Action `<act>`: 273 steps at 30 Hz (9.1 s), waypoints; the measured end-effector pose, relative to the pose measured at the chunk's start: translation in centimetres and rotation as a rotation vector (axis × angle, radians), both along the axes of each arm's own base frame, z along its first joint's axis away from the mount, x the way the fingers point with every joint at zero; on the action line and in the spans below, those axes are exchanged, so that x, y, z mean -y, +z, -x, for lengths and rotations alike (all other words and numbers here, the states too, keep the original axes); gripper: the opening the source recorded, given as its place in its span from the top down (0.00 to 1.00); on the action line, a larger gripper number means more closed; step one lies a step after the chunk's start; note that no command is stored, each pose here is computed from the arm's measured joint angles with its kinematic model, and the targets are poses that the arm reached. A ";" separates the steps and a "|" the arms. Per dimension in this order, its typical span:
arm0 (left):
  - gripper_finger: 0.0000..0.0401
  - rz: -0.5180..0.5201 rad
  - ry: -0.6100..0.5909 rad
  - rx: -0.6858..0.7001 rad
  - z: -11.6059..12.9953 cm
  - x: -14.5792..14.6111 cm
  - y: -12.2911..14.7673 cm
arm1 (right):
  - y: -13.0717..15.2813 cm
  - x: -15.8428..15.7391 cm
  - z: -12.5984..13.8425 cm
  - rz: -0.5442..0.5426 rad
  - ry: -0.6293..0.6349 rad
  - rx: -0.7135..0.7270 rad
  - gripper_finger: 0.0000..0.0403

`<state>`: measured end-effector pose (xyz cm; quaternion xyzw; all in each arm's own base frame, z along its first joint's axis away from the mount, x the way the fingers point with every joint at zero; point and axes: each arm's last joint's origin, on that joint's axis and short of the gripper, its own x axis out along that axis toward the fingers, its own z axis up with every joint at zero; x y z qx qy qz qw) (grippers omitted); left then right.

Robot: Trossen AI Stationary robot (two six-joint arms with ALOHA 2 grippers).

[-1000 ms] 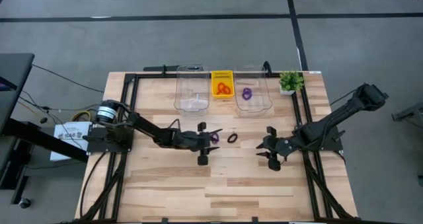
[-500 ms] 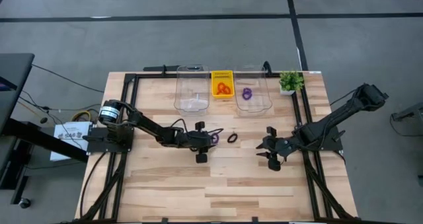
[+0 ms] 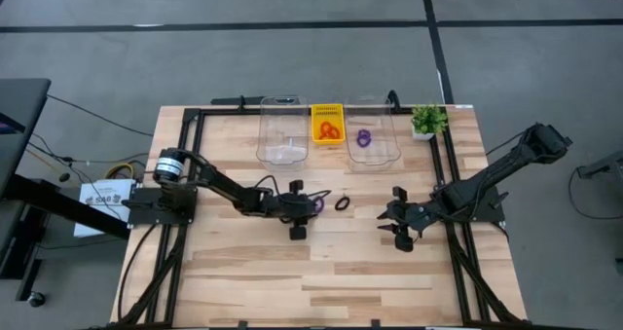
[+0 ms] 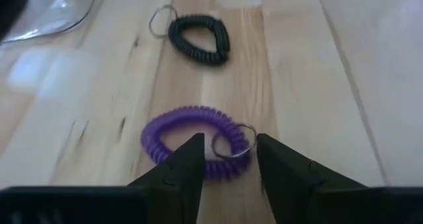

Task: Sort spring keychains
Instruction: Put the purple spring keychain into the right transparent bin, then put the right black spring keychain into the left transparent bin

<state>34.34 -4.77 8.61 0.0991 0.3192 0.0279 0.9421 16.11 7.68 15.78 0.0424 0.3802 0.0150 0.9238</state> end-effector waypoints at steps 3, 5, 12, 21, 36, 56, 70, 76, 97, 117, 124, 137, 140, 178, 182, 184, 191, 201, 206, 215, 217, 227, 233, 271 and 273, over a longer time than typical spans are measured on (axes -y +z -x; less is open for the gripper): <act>0.68 0.025 -0.015 -0.019 -0.8 -0.5 -1.2 | 0.0 0.0 0.0 -0.002 0.000 0.004 0.70; 0.69 0.051 -0.027 -0.023 -1.3 -0.9 -1.6 | 0.0 0.0 0.0 -0.002 0.000 0.003 0.70; 0.78 0.083 -0.073 -0.021 -1.2 -0.6 -0.4 | 0.0 0.0 0.0 -0.002 0.001 0.004 0.70; 0.95 0.107 -0.228 0.068 -0.6 2.2 3.3 | 0.8 -0.4 -0.7 -0.023 0.023 0.110 0.70; 0.93 0.119 -0.382 0.417 0.1 6.7 9.3 | 2.4 -2.4 -4.1 0.102 0.206 0.519 0.70; 0.92 0.151 -0.361 0.442 -0.1 6.4 9.3 | -0.6 -4.3 -10.4 0.186 0.207 0.635 0.70; 0.92 0.155 -0.359 0.440 -0.1 6.4 9.3 | -0.6 -4.3 -10.5 0.152 0.189 0.593 0.95; 0.92 0.155 -0.359 0.440 -0.1 6.4 9.3 | -0.6 -4.3 -10.5 0.154 0.192 0.586 0.98; 0.68 0.126 -0.317 0.403 -0.1 6.1 9.0 | -0.2 -4.3 -10.4 0.120 0.172 0.594 0.96; 0.70 0.151 -0.115 0.311 -0.5 3.5 8.0 | 8.4 2.4 -4.6 0.346 -0.216 0.540 0.96; 0.69 0.151 -0.115 0.311 -0.5 3.5 8.0 | 10.4 9.9 -1.6 0.266 -0.570 0.371 0.96; 0.70 0.169 -0.108 0.312 -0.5 3.6 8.0 | 11.0 20.2 -3.1 -0.084 -0.696 0.044 0.95; 0.70 0.188 -0.099 0.310 -0.5 3.6 8.0 | 10.2 22.2 -4.1 -0.113 -0.717 -0.062 0.95; 0.70 0.211 -0.094 0.286 -0.3 4.0 7.7 | 2.2 27.9 -7.6 -0.227 -0.734 -0.396 0.83; 0.70 0.211 -0.095 0.286 -0.3 4.0 7.7 | 2.3 27.9 -7.5 -0.229 -0.734 -0.401 0.77; 0.70 0.211 -0.094 0.286 -0.3 4.0 7.7 | 2.6 27.9 -7.6 -0.233 -0.733 -0.411 0.75; 0.70 0.210 -0.094 0.283 -0.3 4.0 7.7 | 6.9 27.1 -7.7 -0.193 -0.715 -0.318 0.71; 0.70 0.205 -0.093 0.258 -0.2 4.0 7.5 | 16.8 18.9 -5.0 0.050 -0.616 0.037 0.71; 0.70 0.205 -0.093 0.258 -0.2 4.0 7.5 | 17.9 13.3 -3.3 0.110 -0.482 0.152 0.71; 0.70 0.203 -0.093 0.258 -0.2 3.9 7.5 | 11.9 6.5 -2.0 0.119 -0.370 0.215 0.71; 0.70 0.202 -0.093 0.258 -0.2 3.9 7.5 | 9.9 5.4 -2.2 0.122 -0.348 0.234 0.71; 0.70 0.200 -0.092 0.258 -0.2 3.9 7.5 | 1.7 1.9 -2.7 0.140 -0.175 0.265 0.71; 0.70 0.176 -0.090 0.259 -0.3 3.4 7.5 | -0.1 1.4 -3.8 0.154 -0.164 0.246 0.71; 0.70 0.174 -0.072 0.261 -0.5 2.7 7.5 | -7.1 4.3 -7.8 0.197 -0.326 0.164 0.71; 0.70 0.174 -0.072 0.261 -0.5 2.7 7.5 | -7.1 4.4 -7.8 0.198 -0.330 0.164 0.72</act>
